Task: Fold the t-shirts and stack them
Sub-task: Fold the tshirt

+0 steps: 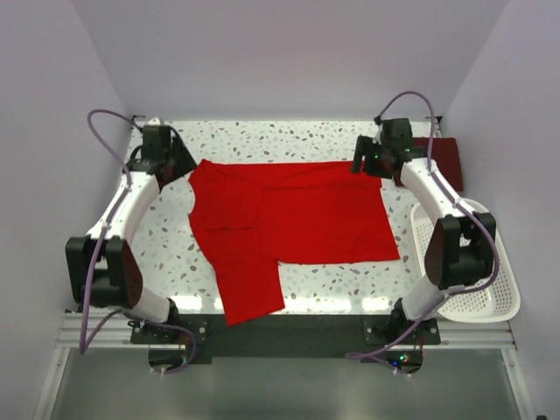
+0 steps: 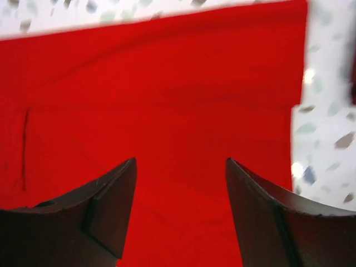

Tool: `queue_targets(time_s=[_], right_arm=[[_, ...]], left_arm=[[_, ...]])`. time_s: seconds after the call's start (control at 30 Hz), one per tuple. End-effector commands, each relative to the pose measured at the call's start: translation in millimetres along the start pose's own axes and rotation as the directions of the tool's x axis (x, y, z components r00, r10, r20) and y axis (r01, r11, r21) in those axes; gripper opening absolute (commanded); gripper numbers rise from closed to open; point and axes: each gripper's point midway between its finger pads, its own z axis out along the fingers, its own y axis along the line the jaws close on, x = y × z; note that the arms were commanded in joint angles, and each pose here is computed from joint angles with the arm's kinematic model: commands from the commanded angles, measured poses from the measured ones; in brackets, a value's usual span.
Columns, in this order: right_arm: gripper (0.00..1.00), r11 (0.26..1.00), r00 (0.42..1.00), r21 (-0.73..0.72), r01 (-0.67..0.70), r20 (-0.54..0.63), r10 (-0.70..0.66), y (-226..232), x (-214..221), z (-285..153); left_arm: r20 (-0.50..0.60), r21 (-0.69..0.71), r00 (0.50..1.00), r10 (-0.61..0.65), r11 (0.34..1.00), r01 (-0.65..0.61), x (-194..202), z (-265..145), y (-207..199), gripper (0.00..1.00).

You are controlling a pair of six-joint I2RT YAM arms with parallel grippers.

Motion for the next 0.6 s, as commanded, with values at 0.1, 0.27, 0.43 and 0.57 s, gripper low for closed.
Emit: queue_targets(time_s=[0.1, 0.27, 0.43, 0.57], right_arm=[[0.65, 0.990, 0.983, -0.051, 0.134, -0.116, -0.139, 39, 95, -38], [0.64, 0.982, 0.971, -0.072, 0.175, -0.151, -0.184, 42, 145, -62], [0.64, 0.984, 0.970, -0.058, 0.168, -0.168, -0.175, 28, 171, -70], [0.64, 0.983, 0.966, -0.036, 0.179, -0.181, -0.183, 19, 182, -70]], left_arm=[[-0.204, -0.049, 0.978, 0.043, 0.997, -0.055, 133, -43, 50, 0.57], [-0.327, 0.010, 0.943, 0.062, 0.998, -0.062, 220, -72, 57, 0.56], [-0.354, -0.019, 0.934, 0.046, 0.998, -0.057, 245, -78, 73, 0.53], [-0.370, -0.028, 0.927, 0.056, 0.997, -0.071, 252, -75, 76, 0.52]])
